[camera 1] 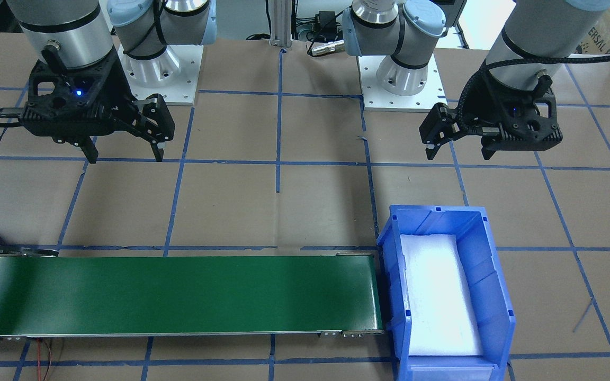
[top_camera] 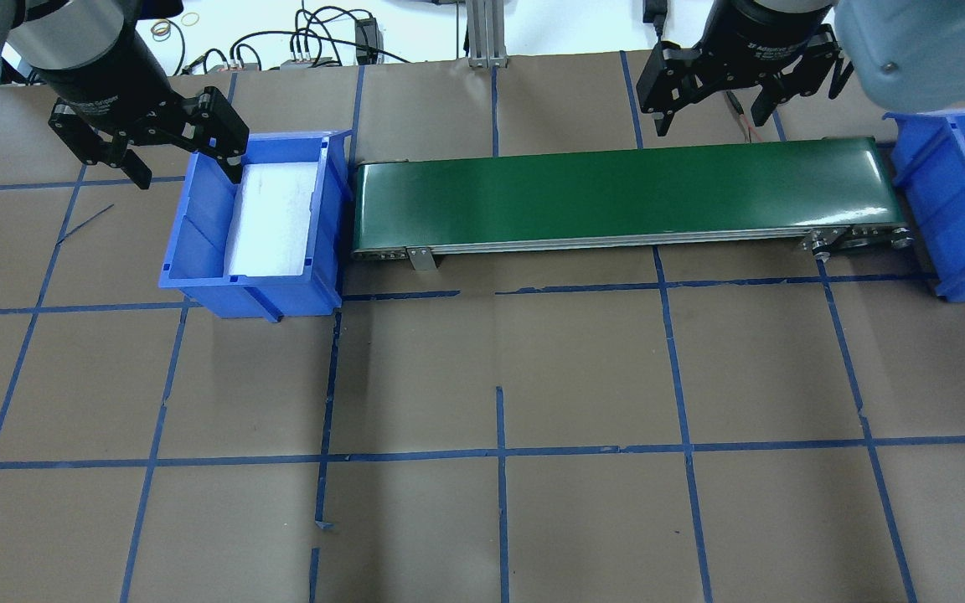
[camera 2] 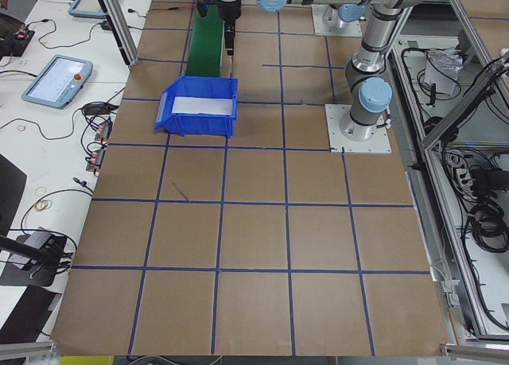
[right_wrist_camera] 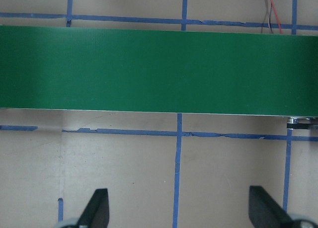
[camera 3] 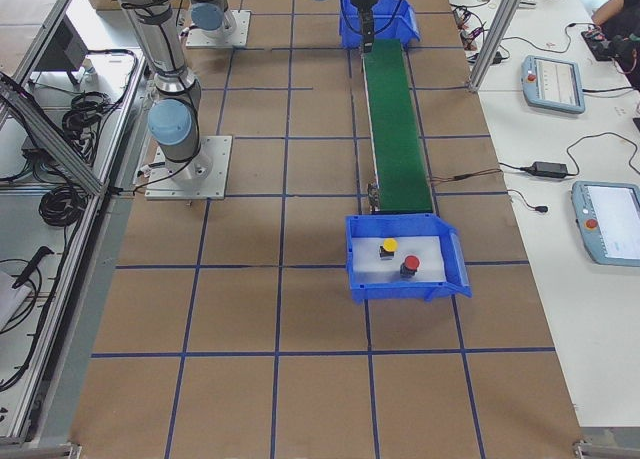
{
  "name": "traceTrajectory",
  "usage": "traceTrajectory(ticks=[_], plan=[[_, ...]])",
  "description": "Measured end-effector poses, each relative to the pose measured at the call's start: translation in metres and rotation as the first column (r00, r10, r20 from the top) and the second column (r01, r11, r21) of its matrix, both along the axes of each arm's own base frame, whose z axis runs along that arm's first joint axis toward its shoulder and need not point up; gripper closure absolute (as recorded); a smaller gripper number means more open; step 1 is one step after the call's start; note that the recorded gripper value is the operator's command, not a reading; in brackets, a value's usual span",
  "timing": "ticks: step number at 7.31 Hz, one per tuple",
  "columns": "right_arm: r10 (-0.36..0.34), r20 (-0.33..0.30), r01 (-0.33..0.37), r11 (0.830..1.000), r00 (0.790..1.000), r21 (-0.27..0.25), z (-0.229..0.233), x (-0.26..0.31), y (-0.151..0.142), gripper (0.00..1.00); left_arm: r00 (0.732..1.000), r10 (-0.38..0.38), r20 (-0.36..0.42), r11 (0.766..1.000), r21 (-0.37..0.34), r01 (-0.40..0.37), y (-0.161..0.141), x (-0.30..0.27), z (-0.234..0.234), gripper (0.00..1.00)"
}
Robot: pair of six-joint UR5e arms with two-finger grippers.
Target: Transport two buttons from left to right
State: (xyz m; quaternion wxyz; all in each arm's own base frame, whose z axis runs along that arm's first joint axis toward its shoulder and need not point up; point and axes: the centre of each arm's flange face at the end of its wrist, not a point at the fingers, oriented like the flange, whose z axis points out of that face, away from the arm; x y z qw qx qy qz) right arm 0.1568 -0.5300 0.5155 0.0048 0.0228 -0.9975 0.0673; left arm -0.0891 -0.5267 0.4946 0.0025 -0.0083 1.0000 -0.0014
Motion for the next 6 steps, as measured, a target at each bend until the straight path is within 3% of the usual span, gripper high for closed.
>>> traceTrajectory(ticks=[6], plan=[[0.013,0.011,-0.013,1.000,1.000,-0.004,-0.010,0.005,0.002,0.00,1.000,-0.002,-0.006,1.000,0.028,0.003,0.001,-0.019,-0.009,0.00]])
